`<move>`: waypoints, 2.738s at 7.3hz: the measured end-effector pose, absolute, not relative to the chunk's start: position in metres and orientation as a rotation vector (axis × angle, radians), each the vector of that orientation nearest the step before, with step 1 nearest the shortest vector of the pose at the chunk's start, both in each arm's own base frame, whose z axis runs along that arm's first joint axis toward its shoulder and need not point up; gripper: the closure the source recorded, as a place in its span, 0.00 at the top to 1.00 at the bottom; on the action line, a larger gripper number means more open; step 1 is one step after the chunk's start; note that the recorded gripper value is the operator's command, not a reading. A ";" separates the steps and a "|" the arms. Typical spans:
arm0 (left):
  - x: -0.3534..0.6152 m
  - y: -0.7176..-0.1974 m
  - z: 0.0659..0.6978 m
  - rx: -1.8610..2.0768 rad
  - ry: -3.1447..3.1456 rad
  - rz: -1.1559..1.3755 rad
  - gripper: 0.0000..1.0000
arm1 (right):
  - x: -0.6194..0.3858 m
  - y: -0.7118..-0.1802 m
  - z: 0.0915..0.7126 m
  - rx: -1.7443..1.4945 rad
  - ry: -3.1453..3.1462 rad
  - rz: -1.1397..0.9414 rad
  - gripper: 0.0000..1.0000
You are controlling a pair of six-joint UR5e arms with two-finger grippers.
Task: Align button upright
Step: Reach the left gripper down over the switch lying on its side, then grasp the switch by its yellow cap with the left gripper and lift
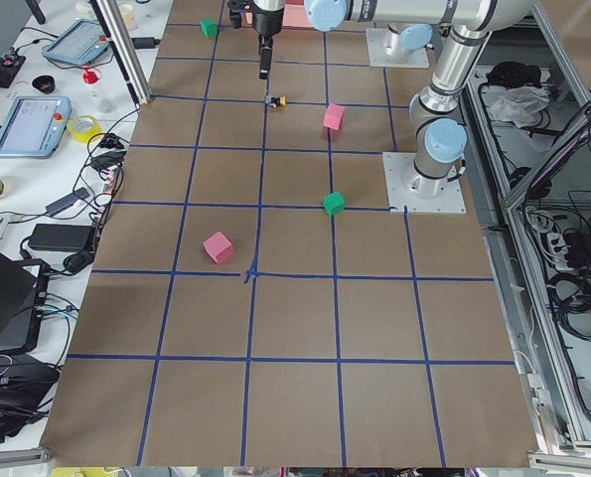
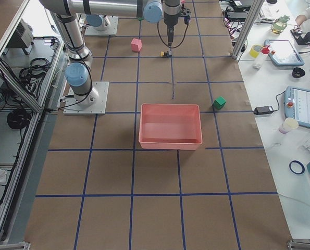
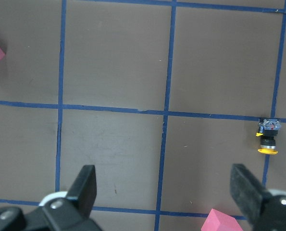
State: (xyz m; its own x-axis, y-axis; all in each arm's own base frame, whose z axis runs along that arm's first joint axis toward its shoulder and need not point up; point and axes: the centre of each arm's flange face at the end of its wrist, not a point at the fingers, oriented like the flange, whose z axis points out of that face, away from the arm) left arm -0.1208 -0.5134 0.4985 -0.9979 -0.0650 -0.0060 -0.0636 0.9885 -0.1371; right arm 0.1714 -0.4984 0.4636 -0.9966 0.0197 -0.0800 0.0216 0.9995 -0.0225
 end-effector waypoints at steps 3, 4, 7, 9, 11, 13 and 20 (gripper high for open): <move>-0.163 -0.503 0.434 -0.052 3.119 -0.381 1.00 | 0.170 -0.487 0.473 0.009 3.056 -0.038 1.00; -0.184 -0.492 0.414 -0.067 3.126 -0.396 1.00 | 0.168 -0.487 0.476 0.006 3.075 -0.046 1.00; -0.252 -0.446 0.353 -0.026 3.082 -0.534 1.00 | 0.164 -0.487 0.486 0.004 3.121 -0.086 1.00; -0.278 -0.408 0.298 -0.002 3.085 -0.696 0.98 | 0.162 -0.488 0.487 0.007 3.131 -0.088 1.00; -0.309 -0.384 0.265 0.068 3.053 -0.790 0.98 | 0.162 -0.488 0.487 0.009 3.133 -0.087 1.00; -0.333 -0.377 0.232 0.101 3.026 -0.823 0.95 | 0.162 -0.489 0.485 0.010 3.135 -0.082 1.00; -0.358 -0.405 0.161 0.026 3.042 -0.885 0.87 | 0.161 -0.489 0.482 0.010 3.137 -0.072 1.00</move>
